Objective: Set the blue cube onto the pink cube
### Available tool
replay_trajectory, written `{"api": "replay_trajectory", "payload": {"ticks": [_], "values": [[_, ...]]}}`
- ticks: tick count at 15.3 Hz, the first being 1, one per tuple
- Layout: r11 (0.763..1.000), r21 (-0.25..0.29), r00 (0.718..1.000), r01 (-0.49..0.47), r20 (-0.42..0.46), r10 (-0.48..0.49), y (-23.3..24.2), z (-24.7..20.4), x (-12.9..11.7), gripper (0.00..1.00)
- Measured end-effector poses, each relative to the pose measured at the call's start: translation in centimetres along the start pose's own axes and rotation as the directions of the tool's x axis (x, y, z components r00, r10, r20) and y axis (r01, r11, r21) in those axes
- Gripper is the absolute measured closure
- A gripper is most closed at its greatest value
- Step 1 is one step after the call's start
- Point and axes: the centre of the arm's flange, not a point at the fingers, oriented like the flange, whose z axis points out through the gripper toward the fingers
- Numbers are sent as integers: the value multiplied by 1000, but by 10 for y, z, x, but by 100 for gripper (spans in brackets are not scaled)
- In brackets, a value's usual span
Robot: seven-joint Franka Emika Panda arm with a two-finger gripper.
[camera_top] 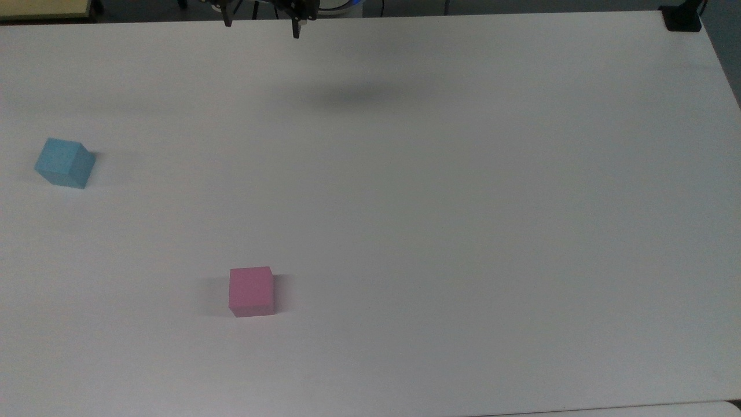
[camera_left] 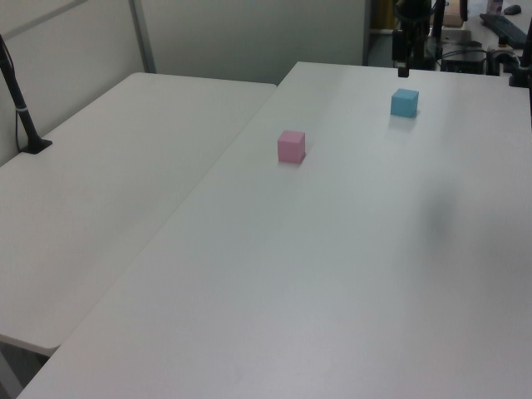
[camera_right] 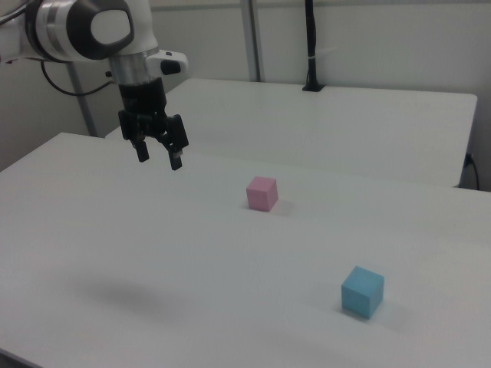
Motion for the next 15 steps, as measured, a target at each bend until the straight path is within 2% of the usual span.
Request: {"api": "replay_trajectory", "payload": {"ticks": [1, 15], "values": [[1000, 0, 1000, 24, 1, -24, 4, 1, 0, 0], [1000, -2, 1000, 22, -16, -22, 2, 7, 14, 0]]}}
